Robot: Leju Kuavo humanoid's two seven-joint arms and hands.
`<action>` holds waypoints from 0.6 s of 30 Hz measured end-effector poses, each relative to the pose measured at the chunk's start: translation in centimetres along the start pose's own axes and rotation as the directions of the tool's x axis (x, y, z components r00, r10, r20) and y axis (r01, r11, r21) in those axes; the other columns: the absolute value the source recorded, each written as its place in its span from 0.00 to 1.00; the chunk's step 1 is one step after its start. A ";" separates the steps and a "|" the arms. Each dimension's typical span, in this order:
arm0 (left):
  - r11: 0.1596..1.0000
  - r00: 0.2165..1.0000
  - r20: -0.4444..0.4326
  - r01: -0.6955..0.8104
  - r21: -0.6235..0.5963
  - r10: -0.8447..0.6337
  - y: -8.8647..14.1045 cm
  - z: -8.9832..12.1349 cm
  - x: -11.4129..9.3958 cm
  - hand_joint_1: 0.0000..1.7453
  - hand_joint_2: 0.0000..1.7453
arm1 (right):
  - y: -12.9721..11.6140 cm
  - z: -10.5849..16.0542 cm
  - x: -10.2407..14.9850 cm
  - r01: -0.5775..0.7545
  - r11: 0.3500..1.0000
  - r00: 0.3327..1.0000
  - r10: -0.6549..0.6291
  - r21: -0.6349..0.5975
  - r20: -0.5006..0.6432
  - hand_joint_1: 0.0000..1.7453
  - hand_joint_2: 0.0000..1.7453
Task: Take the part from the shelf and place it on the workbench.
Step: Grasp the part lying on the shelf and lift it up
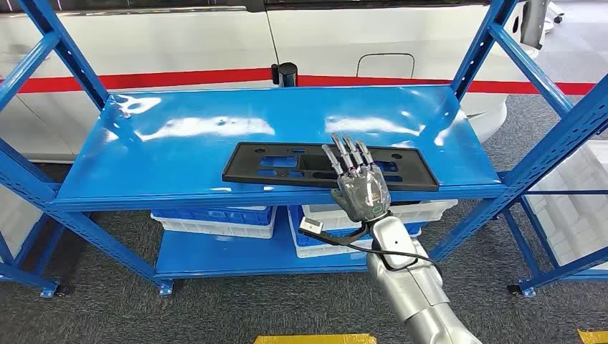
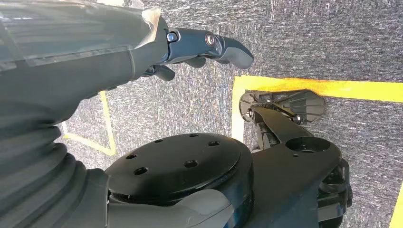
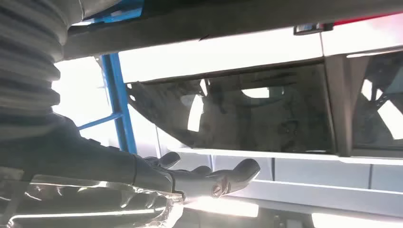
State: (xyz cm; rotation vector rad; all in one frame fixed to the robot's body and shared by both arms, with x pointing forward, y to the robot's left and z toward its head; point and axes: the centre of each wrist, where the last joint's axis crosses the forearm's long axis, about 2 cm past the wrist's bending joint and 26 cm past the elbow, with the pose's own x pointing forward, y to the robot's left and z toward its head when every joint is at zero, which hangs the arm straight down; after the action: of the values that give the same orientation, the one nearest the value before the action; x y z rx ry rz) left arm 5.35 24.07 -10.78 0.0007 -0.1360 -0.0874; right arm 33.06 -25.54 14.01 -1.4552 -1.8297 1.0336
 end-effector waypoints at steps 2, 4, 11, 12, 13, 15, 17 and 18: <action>1.000 1.000 0.000 0.000 0.000 0.000 0.0 0.0 0.0 0.00 1.00 | -0.1 0.0 -0.1 -0.001 1.000 1.000 0.001 -0.002 -0.002 0.00 1.00; 1.000 1.000 0.000 0.001 -0.001 -0.001 0.0 0.0 0.0 0.00 1.00 | -0.1 0.0 -0.3 -0.005 1.000 1.000 0.005 -0.001 -0.007 0.00 1.00; 1.000 1.000 0.001 0.023 -0.010 -0.023 0.1 0.0 0.1 0.00 1.00 | 0.6 0.4 -1.0 -0.010 0.996 0.999 0.013 0.088 -0.030 0.00 1.00; 1.000 1.000 0.000 0.025 -0.011 -0.025 0.2 0.0 0.1 0.00 1.00 | 0.9 0.5 -1.1 -0.010 0.994 0.999 0.014 0.106 -0.033 0.00 1.00; 1.000 1.000 0.000 0.026 -0.011 -0.026 0.2 0.0 0.1 0.00 1.00 | 1.1 0.7 -1.2 -0.010 0.993 0.999 0.014 0.119 -0.036 0.00 1.00; 1.000 1.000 -0.001 0.027 -0.010 -0.027 0.3 0.0 0.1 0.00 1.00 | 1.4 0.8 -1.3 -0.011 0.991 0.999 0.016 0.136 -0.041 0.00 1.00; 1.000 1.000 -0.002 0.028 -0.010 -0.028 0.3 0.0 0.1 0.00 1.00 | 1.6 0.9 -1.4 -0.011 0.989 0.999 0.018 0.146 -0.044 0.00 1.00; 1.000 1.000 -0.002 0.028 -0.010 -0.028 0.3 0.0 0.1 0.00 1.00 | 1.7 0.9 -1.5 -0.012 0.988 0.999 0.019 0.153 -0.046 0.00 1.00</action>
State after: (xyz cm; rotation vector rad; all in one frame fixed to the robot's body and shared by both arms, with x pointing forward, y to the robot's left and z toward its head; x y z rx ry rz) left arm 5.49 24.38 -10.79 -0.0071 -0.1335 -0.1161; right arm 33.58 -26.96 12.13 -1.3921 -1.6704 1.1121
